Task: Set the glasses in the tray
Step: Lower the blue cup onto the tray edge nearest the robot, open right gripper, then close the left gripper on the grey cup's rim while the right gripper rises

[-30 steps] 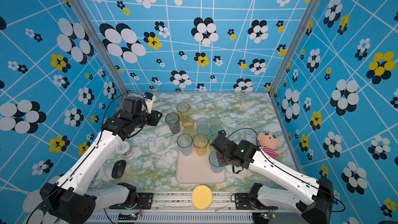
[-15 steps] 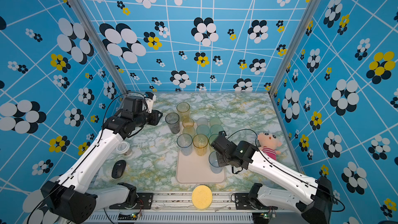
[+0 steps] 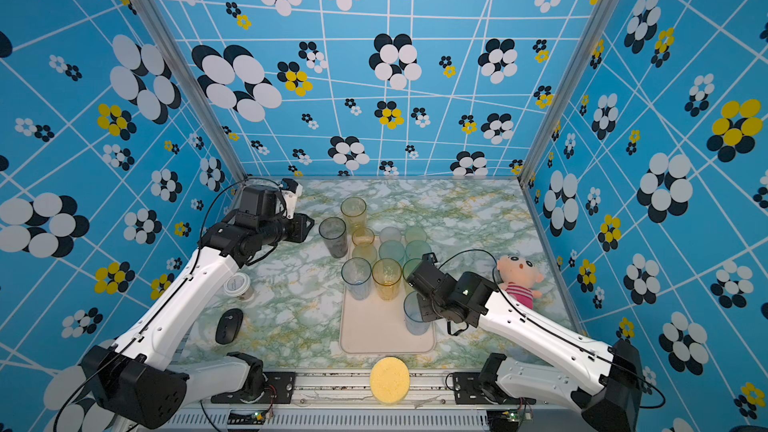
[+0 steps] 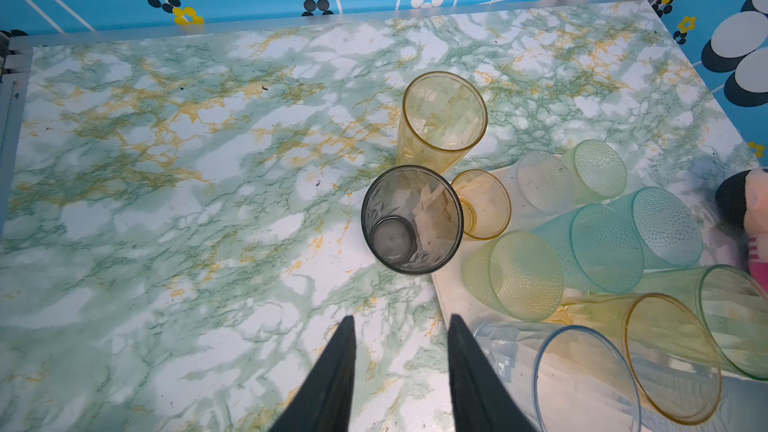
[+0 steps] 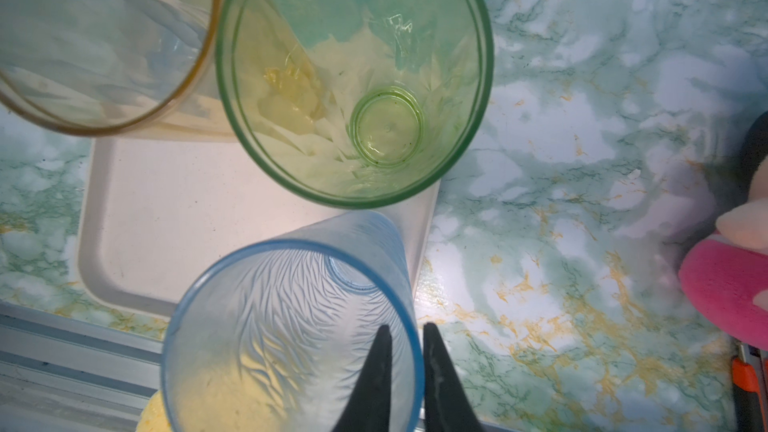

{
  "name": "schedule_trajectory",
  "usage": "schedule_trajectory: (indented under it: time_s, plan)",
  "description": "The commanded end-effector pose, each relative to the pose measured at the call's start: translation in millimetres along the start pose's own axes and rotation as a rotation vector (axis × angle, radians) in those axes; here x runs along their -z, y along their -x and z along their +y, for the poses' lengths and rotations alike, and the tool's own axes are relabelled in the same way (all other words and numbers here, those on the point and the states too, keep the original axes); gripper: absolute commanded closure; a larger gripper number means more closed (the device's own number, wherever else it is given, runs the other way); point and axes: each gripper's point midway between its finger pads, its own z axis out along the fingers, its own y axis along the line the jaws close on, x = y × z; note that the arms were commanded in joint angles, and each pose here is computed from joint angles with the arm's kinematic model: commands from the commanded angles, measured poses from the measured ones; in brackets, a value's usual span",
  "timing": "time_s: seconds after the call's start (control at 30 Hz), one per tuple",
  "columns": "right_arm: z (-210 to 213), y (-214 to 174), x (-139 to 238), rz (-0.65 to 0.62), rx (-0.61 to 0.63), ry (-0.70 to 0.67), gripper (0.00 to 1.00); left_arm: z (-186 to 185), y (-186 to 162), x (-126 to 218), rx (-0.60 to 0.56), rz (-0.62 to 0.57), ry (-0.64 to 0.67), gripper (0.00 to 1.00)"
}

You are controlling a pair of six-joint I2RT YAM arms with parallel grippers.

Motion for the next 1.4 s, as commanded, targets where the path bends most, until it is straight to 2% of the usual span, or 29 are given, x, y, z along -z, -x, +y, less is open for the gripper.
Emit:
schedule_trajectory:
  time_s: [0.0, 0.43, 0.77, 1.0, 1.2, 1.37]
  plan:
    - [-1.9, -2.8, -0.6, 0.004, -0.010, -0.010, 0.80, -2.5, 5.9, 2.1, -0.020, -0.002, -0.006, 0.62]
    - [-4.9, -1.2, 3.5, -0.014, -0.017, -0.012, 0.75, 4.0, -0.9, -4.2, -0.036, 0.041, 0.035, 0.62]
    - [-12.4, 3.6, 12.0, -0.041, -0.015, -0.039, 0.65, 11.2, -7.8, -13.2, -0.052, 0.074, 0.081, 0.62]
    - [-30.5, 31.8, 49.2, -0.207, -0.067, -0.056, 0.59, 15.7, -18.7, -29.2, -0.065, 0.144, 0.107, 0.63]
    - [-57.8, 51.2, 82.1, -0.331, -0.134, -0.093, 0.58, 20.5, -23.5, -42.0, -0.071, 0.187, 0.130, 0.63]
    - [-64.0, 63.2, 94.1, -0.370, -0.145, -0.095, 0.59, 22.8, -23.1, -55.4, -0.070, 0.213, 0.141, 0.69]
